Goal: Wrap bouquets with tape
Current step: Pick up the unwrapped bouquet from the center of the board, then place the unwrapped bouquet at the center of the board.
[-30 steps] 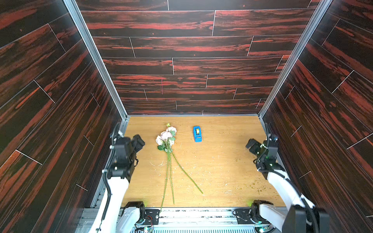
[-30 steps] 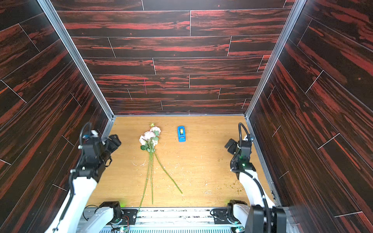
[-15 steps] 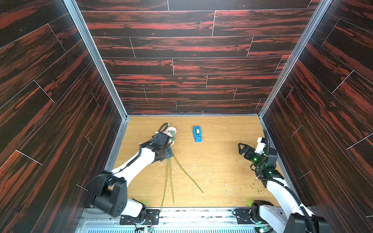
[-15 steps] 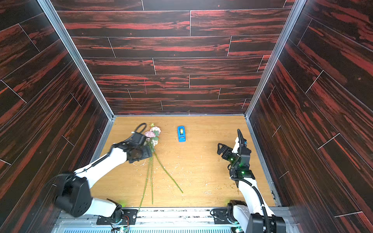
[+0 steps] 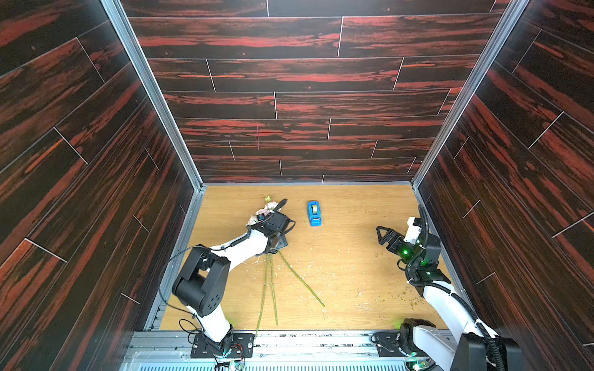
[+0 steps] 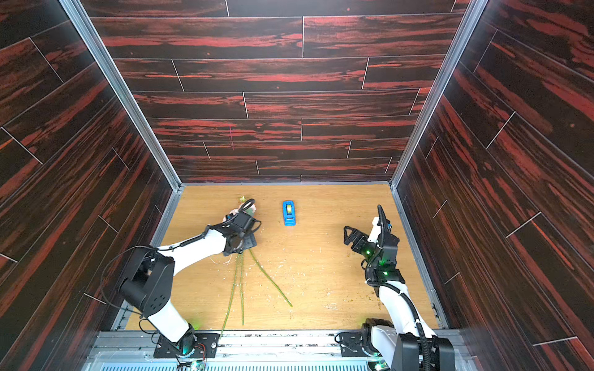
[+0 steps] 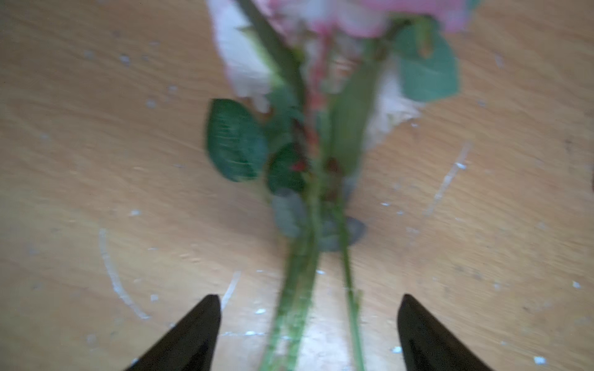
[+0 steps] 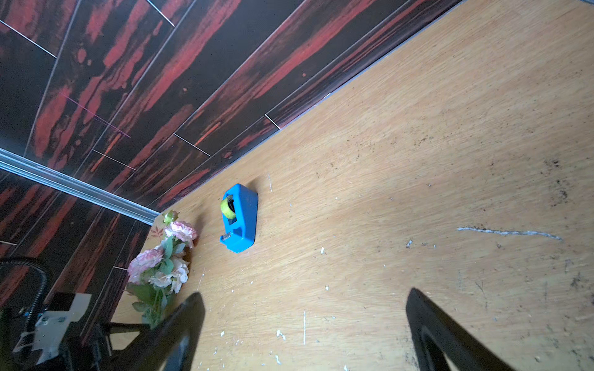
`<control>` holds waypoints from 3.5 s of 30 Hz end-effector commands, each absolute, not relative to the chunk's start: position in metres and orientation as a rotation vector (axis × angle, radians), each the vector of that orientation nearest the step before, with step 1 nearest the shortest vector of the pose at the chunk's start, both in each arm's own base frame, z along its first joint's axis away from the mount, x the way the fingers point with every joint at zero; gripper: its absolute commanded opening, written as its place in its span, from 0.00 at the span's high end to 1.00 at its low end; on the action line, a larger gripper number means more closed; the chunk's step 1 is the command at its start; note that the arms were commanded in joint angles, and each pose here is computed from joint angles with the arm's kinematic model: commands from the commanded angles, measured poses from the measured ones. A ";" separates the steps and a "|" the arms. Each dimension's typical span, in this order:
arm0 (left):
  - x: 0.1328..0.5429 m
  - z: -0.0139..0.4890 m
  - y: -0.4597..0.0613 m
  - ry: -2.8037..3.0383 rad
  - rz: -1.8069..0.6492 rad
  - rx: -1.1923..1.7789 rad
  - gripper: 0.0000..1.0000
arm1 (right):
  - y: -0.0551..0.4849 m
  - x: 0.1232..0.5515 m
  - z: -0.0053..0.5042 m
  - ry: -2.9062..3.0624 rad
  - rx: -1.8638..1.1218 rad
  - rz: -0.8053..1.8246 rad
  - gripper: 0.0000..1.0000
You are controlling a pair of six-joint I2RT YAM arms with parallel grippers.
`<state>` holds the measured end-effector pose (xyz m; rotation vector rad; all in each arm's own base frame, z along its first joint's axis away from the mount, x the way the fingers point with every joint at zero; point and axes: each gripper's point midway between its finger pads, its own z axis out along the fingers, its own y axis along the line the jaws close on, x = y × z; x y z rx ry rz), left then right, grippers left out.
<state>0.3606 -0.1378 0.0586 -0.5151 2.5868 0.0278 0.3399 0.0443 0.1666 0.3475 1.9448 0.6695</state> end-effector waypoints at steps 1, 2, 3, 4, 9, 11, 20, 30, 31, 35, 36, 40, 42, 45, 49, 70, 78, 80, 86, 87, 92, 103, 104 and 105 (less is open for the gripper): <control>0.367 0.058 -0.135 2.545 0.064 -0.558 0.15 | 0.047 0.337 0.166 1.942 0.351 0.684 0.02; 0.366 0.050 -0.134 2.560 0.078 -0.558 0.16 | 0.046 0.337 0.166 1.942 0.354 0.682 0.02; 0.365 0.044 -0.134 2.570 0.086 -0.558 0.16 | 0.046 0.337 0.166 1.942 0.353 0.683 0.02; 0.364 0.040 -0.135 2.579 0.088 -0.558 0.17 | 0.047 0.337 0.166 1.942 0.351 0.687 0.02; 0.360 0.031 -0.128 2.578 0.143 -0.568 0.20 | 0.048 0.336 0.167 1.939 0.349 0.696 0.02; 0.359 0.026 -0.130 2.585 0.122 -0.570 0.22 | 0.048 0.336 0.166 1.945 0.352 0.699 0.02; 0.353 0.002 -0.137 2.635 0.079 -0.576 0.44 | 0.050 0.337 0.162 1.959 0.352 0.707 0.02; 0.358 0.034 -0.129 2.568 0.102 -0.522 0.92 | 0.051 0.335 0.168 1.944 0.333 0.712 0.02; 0.359 0.040 -0.126 2.557 0.125 -0.511 0.93 | 0.051 0.335 0.168 1.941 0.332 0.711 0.02; 0.366 0.085 -0.121 2.484 0.141 -0.426 0.99 | 0.051 0.334 0.171 1.934 0.323 0.711 0.02; 0.367 0.098 -0.120 2.465 0.143 -0.388 1.00 | 0.051 0.334 0.172 1.932 0.320 0.709 0.02; 0.370 0.145 -0.125 2.404 0.117 -0.152 1.00 | 0.051 0.332 0.177 1.917 0.310 0.704 0.02; 0.368 0.163 -0.145 2.388 0.025 0.071 1.00 | 0.052 0.331 0.182 1.905 0.298 0.708 0.02; 0.355 0.183 -0.180 2.329 -0.146 0.423 1.00 | 0.050 0.329 0.195 1.885 0.292 0.694 0.02; 0.327 0.197 -0.222 2.120 -0.252 0.960 1.00 | 0.033 0.322 0.229 1.895 0.357 0.584 0.02; 0.380 0.090 -0.345 1.848 -0.331 1.804 1.00 | -0.011 0.195 0.353 1.749 0.482 0.297 0.02; 0.403 0.062 -0.363 1.907 -0.288 1.793 1.00 | -0.011 0.182 0.341 1.788 0.492 0.287 0.02; 0.408 0.059 -0.364 1.922 -0.266 1.771 1.00 | -0.010 0.180 0.338 1.784 0.495 0.295 0.02; 0.412 0.043 -0.365 1.971 -0.268 1.766 1.00 | 0.000 0.187 0.333 1.800 0.471 0.366 0.02; 0.416 0.041 -0.365 1.984 -0.253 1.744 1.00 | 0.002 0.188 0.331 1.809 0.465 0.377 0.02; 0.419 0.043 -0.366 2.025 -0.262 1.681 0.44 | 0.009 0.193 0.324 1.848 0.451 0.408 0.03; 0.405 0.139 -0.358 1.862 -0.318 1.402 0.29 | 0.027 0.207 0.334 1.920 0.358 0.483 0.05; 0.406 0.152 -0.354 1.843 -0.304 1.344 0.29 | 0.030 0.209 0.337 1.927 0.343 0.503 0.05; 0.407 0.166 -0.349 1.820 -0.285 1.283 0.30 | 0.035 0.212 0.339 1.935 0.323 0.528 0.05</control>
